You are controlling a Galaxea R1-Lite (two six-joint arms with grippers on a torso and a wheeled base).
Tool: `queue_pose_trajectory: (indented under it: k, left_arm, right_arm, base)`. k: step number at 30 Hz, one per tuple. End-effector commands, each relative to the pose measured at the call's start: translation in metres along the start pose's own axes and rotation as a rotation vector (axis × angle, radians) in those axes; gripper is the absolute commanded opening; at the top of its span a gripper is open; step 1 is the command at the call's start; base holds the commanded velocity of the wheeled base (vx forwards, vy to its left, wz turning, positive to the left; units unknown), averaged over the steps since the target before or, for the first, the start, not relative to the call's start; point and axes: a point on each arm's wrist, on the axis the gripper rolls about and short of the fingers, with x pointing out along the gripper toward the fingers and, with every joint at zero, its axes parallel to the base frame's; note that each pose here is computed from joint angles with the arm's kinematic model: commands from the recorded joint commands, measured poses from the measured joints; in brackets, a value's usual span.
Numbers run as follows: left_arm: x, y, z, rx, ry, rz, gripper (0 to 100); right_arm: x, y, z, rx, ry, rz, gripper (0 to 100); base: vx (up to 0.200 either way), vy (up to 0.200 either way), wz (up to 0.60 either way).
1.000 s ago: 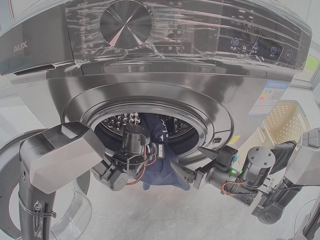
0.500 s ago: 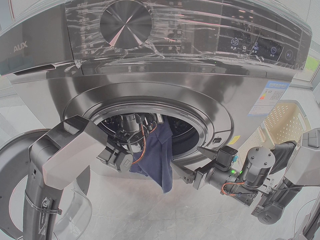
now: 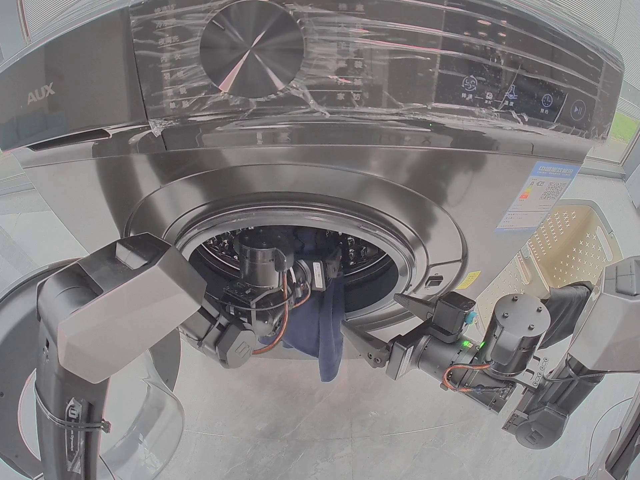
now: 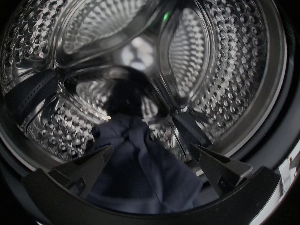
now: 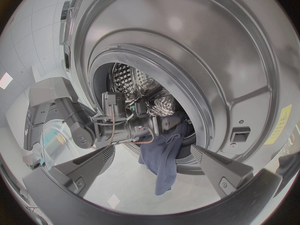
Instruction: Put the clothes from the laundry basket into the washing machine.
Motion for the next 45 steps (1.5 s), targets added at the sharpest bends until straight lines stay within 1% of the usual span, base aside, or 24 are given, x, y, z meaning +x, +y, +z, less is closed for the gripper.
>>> queue_pose_trajectory:
  k: [1,5,8,9,10,11,13,16,18,19,21,23,24,25,26,27,29,32,33,37,38,42,43,45]
  left_arm:
    - [-0.026,-0.008,-0.010,0.032,0.112,-0.039,100]
    - [-0.028,-0.005,-0.027,0.051,0.179,-0.032,100]
    - [-0.026,-0.001,-0.036,0.056,0.207,-0.019,100]
    - [-0.026,0.000,-0.039,0.060,0.213,-0.017,0]
    - [-0.025,0.000,-0.039,0.060,0.214,-0.015,0]
    - [-0.023,0.002,-0.045,0.072,0.221,-0.012,0]
    - [-0.022,0.002,-0.045,0.072,0.215,-0.014,0]
    - [-0.011,-0.002,-0.034,0.047,0.145,-0.025,0]
    - [-0.007,-0.005,-0.025,0.023,0.108,-0.032,0]
    - [-0.002,-0.007,-0.018,-0.013,0.078,-0.035,0]
    - [0.004,-0.009,-0.009,-0.066,0.037,-0.040,0]
    - [0.011,-0.010,0.000,-0.096,-0.019,-0.036,0]
    - [0.015,-0.007,0.002,-0.100,-0.050,-0.032,0]
    - [0.015,-0.007,0.002,-0.100,-0.050,-0.032,0]
    - [0.025,-0.001,0.009,-0.104,-0.133,-0.027,0]
    - [0.025,-0.002,0.009,-0.104,-0.137,-0.027,0]
    - [0.033,0.000,0.011,-0.084,-0.213,-0.015,0]
    - [0.032,0.000,0.010,-0.075,-0.232,-0.016,0]
    - [0.032,0.000,0.010,-0.075,-0.232,-0.016,100]
    - [0.029,-0.001,0.014,-0.073,-0.231,-0.017,100]
    - [0.022,-0.004,0.019,-0.071,-0.213,-0.020,100]
    - [0.006,-0.002,0.014,-0.043,-0.098,-0.002,100]
    - [0.003,-0.001,0.009,-0.031,-0.053,0.005,100]
    - [-0.001,0.002,0.000,-0.019,-0.007,0.012,100]
  right_arm:
    - [0.000,0.001,0.000,0.000,0.002,0.001,100]
    - [0.000,0.000,-0.001,0.000,0.002,0.001,100]
    - [0.000,0.001,0.000,0.000,0.000,0.002,100]
    - [0.000,0.001,-0.001,0.000,0.002,0.001,100]
    - [0.000,0.001,-0.001,0.000,0.002,0.001,100]
    - [0.000,0.001,0.000,0.000,0.000,0.002,100]
    - [0.000,0.001,-0.001,0.000,0.002,0.001,100]
    - [0.000,0.001,0.000,0.000,0.000,0.002,100]
    - [0.000,0.001,0.000,0.000,0.000,0.002,100]
    - [0.000,0.000,-0.001,0.000,0.002,0.001,100]
    - [0.000,0.001,-0.001,0.000,0.004,0.003,100]
    - [0.000,0.002,-0.001,0.000,0.001,0.006,100]
    - [0.000,0.002,-0.001,0.000,0.001,0.008,100]
    - [0.000,0.002,-0.001,0.000,0.001,0.008,100]
    - [0.000,0.002,-0.001,0.000,0.001,0.008,100]
    - [0.000,0.002,-0.001,0.000,0.001,0.008,100]
    - [0.000,0.002,-0.001,0.000,0.001,0.008,100]
    - [0.001,0.002,-0.001,0.000,0.003,0.007,100]
    - [0.001,0.002,-0.001,0.000,0.003,0.007,100]
    - [0.001,0.002,-0.001,0.000,0.003,0.009,100]
    - [0.001,0.002,-0.001,0.000,0.003,0.009,100]
    - [0.001,0.002,-0.001,0.000,0.003,0.007,100]
    - [0.001,0.002,-0.001,0.000,0.003,0.009,100]
    - [0.001,0.003,-0.002,-0.001,0.006,0.008,100]
  base:
    - [0.000,0.000,0.00]
    - [0.000,0.000,0.00]
    - [0.000,0.000,0.00]
    - [0.000,0.000,0.00]
    - [0.000,0.000,0.00]
    - [0.000,0.000,0.00]
    - [0.000,0.000,0.00]
    - [0.000,0.000,0.00]
    - [0.000,0.000,0.00]
    - [0.000,0.000,0.00]
    - [0.000,0.000,0.00]
    - [0.000,0.000,0.00]
    - [0.000,0.000,0.00]
    - [0.000,0.000,0.00]
    - [0.000,0.000,0.00]
    - [0.000,0.000,0.00]
    - [0.000,0.000,0.00]
    - [0.000,0.000,0.00]
    - [0.000,0.000,0.00]
    - [0.000,0.000,0.00]
    - [0.000,0.000,0.00]
    - [0.000,0.000,0.00]
    - [0.000,0.000,0.00]
    - [0.000,0.000,0.00]
